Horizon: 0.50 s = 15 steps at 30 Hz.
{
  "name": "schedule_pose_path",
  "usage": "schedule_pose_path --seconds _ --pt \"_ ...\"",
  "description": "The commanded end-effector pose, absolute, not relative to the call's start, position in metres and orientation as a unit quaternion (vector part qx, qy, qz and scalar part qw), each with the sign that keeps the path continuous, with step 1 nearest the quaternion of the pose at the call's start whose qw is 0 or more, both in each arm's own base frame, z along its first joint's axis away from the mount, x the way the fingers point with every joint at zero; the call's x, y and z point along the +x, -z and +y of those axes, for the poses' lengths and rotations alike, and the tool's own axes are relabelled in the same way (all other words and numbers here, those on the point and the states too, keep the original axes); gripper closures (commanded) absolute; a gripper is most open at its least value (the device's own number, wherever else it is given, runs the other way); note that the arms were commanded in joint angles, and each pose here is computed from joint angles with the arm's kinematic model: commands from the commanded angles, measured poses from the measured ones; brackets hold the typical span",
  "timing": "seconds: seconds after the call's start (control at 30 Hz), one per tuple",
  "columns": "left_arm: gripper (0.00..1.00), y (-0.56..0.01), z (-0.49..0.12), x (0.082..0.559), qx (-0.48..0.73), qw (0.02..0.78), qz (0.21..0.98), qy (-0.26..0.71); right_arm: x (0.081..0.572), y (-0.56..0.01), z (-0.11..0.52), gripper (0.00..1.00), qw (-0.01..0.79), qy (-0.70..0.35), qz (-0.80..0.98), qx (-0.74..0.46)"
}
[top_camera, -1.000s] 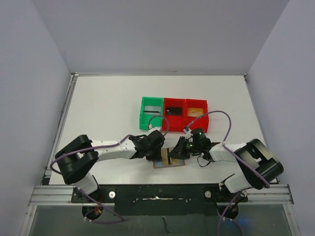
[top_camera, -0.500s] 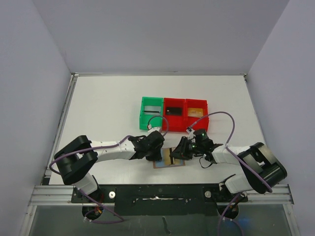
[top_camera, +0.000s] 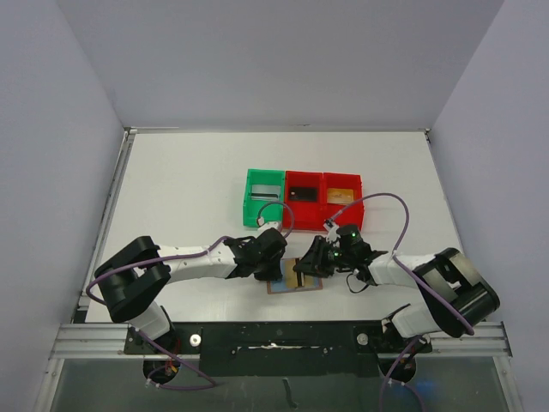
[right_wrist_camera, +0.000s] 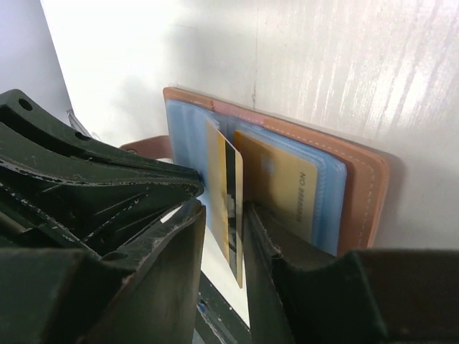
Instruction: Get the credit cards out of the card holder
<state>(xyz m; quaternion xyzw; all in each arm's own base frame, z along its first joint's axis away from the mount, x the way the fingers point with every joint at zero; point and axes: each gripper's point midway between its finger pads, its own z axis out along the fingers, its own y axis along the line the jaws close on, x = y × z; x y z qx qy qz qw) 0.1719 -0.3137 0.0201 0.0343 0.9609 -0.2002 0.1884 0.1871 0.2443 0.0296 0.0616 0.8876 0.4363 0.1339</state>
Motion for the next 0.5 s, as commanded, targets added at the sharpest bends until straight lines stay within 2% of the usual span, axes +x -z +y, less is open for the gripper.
schedule_pose_path --seconds 0.0,0.27,0.47 --pt "0.99 -0.014 -0.307 0.173 0.039 0.188 0.965 0.176 0.201 -0.039 0.251 0.72 0.180 -0.458 0.869 0.046" --pt "0.99 -0.014 -0.306 0.172 0.039 0.189 0.965 0.176 0.209 -0.048 0.244 0.73 0.264 -0.459 0.848 0.022" --pt "0.99 -0.014 -0.306 0.172 0.039 0.189 0.965 0.176 0.203 -0.045 0.243 0.73 0.247 -0.449 0.859 0.003"
